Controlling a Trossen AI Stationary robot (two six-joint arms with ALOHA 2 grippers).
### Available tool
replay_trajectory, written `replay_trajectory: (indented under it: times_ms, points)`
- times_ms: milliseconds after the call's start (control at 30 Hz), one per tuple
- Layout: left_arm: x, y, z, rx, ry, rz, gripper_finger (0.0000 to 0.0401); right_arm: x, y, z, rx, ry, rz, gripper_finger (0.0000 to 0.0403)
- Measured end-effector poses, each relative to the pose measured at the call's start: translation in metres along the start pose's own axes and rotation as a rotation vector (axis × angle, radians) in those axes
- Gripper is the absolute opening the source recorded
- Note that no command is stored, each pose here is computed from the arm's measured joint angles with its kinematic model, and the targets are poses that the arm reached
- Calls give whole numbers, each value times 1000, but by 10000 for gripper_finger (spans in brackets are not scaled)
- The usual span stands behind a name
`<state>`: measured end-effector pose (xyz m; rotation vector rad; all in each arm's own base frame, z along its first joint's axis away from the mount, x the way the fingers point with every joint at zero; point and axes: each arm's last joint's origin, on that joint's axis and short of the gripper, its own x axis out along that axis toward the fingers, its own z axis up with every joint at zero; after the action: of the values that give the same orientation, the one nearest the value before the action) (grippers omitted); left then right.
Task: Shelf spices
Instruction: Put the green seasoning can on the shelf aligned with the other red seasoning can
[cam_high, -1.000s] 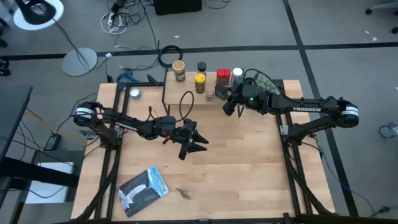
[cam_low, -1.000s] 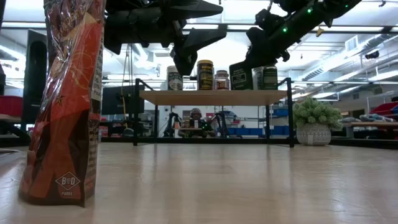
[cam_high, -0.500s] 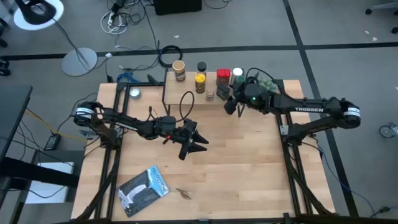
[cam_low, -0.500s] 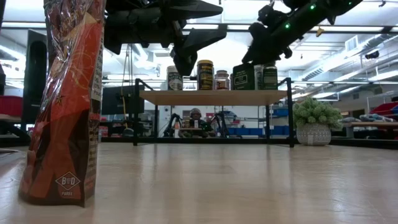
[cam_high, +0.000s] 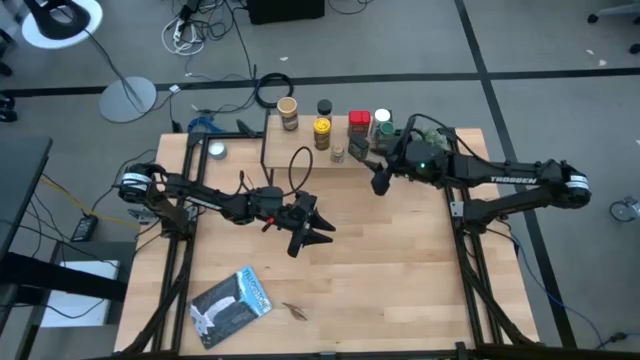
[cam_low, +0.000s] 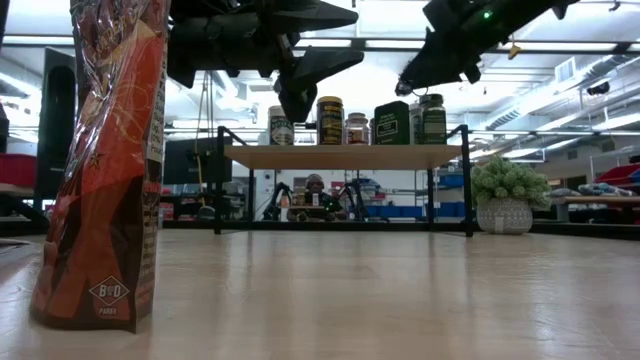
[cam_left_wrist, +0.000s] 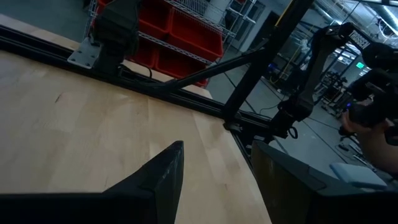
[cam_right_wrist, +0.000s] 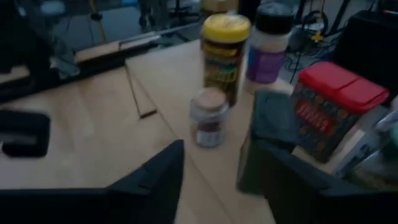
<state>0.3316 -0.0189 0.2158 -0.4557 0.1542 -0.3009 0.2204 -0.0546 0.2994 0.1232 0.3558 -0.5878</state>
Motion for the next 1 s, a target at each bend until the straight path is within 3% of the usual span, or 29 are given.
replay_trajectory:
  times_ms: [267,567,1000]
  points:
    - [0,0,0,10,-5,10,193,-2,14,-8,-30,2,5,14]
    - [0,1,1,28,-19,41,193,36,15,-20,16,43,-48,3]
    - [0,2,-3,18,13,53,193,43,0,-16,22,11,-179,1]
